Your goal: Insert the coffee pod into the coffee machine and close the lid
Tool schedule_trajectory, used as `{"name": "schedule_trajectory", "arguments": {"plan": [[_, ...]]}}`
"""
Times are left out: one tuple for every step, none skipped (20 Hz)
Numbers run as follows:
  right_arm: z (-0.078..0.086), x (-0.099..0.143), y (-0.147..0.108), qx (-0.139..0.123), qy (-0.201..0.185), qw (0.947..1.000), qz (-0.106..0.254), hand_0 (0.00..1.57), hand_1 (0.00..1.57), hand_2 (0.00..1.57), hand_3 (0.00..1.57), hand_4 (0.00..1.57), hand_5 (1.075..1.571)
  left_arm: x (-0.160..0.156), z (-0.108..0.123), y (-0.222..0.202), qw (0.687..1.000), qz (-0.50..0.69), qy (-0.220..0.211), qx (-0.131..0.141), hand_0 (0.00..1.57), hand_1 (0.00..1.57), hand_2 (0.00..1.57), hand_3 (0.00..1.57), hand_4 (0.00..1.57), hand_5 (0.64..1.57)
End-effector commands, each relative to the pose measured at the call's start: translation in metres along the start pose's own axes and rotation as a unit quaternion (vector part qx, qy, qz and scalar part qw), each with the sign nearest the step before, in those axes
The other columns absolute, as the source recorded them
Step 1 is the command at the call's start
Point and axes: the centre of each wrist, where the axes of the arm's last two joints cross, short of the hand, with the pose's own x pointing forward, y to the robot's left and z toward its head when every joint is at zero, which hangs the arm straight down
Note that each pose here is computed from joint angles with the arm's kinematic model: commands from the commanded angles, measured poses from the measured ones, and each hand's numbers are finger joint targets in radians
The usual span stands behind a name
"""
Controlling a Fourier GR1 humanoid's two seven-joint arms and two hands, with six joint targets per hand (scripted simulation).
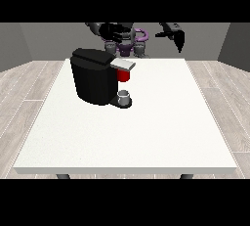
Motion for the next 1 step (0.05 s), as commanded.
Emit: {"name": "schedule_trajectory", "arguments": {"plan": [[0.0475, -0.0371, -0.0025, -0.025, 0.035, 0.9974, -0.057, 0.0, 0.0, 0.0, 0.0, 0.16, 1.571, -0.0213, 0.0254, -0.0001, 1.0, 0.005, 0.019, 0.024, 0.0, 0.0, 0.0, 0.0, 0.19, 1.571]]}}
